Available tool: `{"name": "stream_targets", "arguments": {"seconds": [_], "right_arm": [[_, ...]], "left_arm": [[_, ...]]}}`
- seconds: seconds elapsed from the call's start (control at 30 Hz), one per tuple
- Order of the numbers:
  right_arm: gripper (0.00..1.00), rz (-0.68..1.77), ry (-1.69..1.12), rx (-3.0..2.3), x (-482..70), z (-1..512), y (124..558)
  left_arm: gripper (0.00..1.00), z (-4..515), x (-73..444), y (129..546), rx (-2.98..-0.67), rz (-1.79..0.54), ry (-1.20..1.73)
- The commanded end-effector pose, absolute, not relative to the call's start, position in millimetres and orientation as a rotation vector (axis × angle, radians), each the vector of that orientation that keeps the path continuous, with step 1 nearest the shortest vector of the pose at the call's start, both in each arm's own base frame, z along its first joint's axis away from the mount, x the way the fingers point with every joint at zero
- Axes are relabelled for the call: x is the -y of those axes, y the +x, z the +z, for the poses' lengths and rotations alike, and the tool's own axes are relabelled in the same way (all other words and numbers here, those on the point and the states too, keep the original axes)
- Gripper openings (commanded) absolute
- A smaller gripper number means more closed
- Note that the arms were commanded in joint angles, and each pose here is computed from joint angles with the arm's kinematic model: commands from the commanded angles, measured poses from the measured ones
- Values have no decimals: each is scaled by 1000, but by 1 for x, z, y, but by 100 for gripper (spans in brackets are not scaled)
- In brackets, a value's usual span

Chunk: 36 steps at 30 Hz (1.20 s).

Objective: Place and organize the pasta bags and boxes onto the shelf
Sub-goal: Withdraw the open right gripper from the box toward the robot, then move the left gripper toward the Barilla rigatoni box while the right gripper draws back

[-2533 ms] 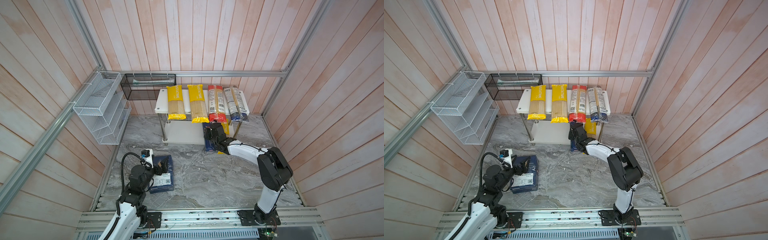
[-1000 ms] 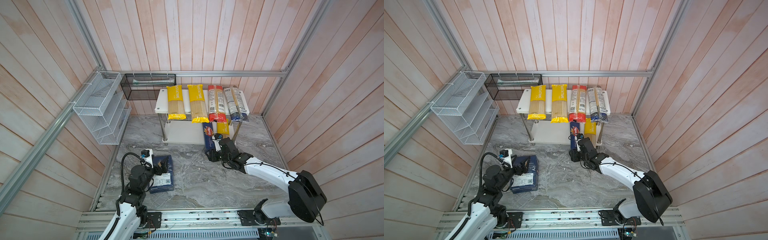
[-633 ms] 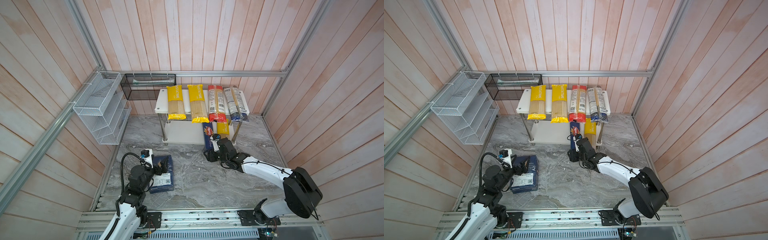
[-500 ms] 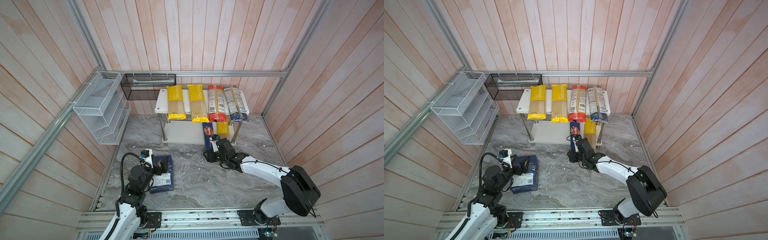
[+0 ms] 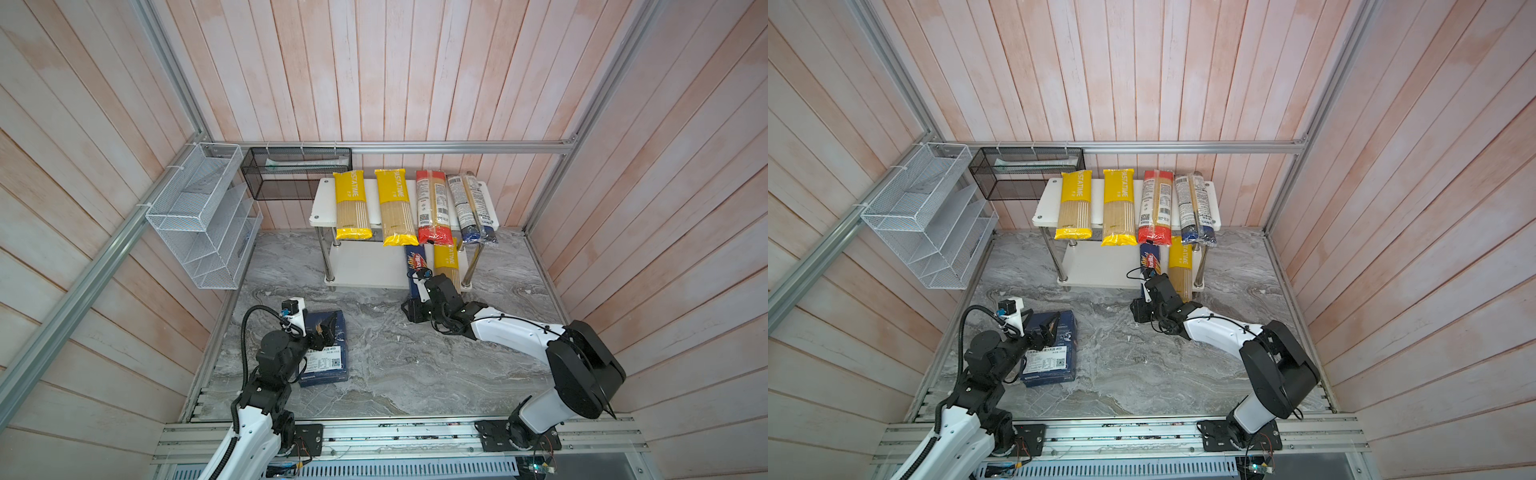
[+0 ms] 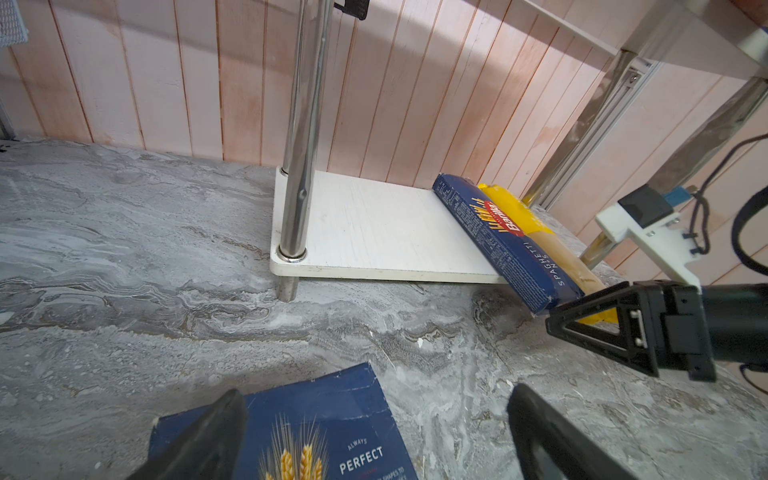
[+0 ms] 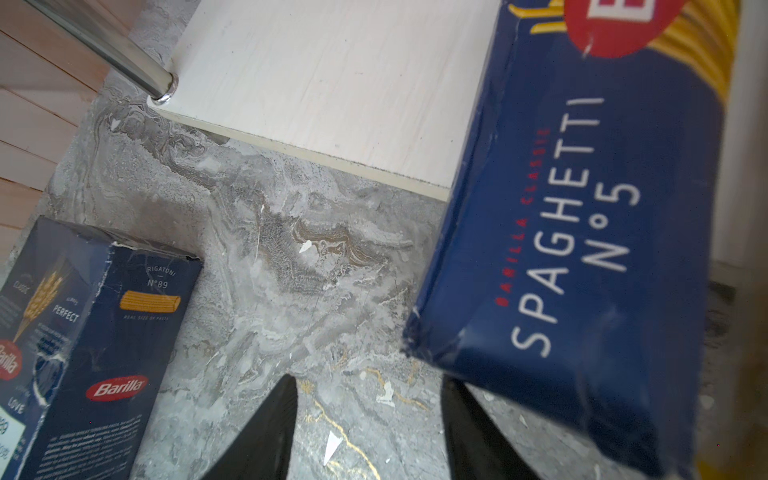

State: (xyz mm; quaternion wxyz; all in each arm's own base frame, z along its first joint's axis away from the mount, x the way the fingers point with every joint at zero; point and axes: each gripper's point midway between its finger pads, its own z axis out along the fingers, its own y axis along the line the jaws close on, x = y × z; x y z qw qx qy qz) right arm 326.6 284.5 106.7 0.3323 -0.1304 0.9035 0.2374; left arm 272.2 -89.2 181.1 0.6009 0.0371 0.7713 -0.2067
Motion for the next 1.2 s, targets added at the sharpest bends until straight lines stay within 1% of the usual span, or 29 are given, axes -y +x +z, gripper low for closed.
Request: {"name": "stream_targets", "arguments": {"seconds": [0.0, 0.5, 0.67, 0.87, 1.0, 1.17], "right_arm": [[56, 605, -375, -2322, -294, 113, 335], [56, 595, -417, -2300, -308, 112, 344], [56, 598, -475, -2296, -318, 116, 340], [56, 606, -584, -2262, -333, 132, 310], [57, 633, -624, -2229, -333, 146, 287], [58, 705, -652, -2201, -323, 159, 260]], "left_arm": [[100, 182, 86, 274, -1783, -458, 77], [100, 183, 86, 273, -1781, -459, 78], [100, 183, 84, 273, -1780, -455, 69], [100, 181, 75, 275, -1803, -431, -10], [100, 173, 56, 278, -1914, -407, -225], [100, 172, 53, 279, -1993, -431, -344]]}}
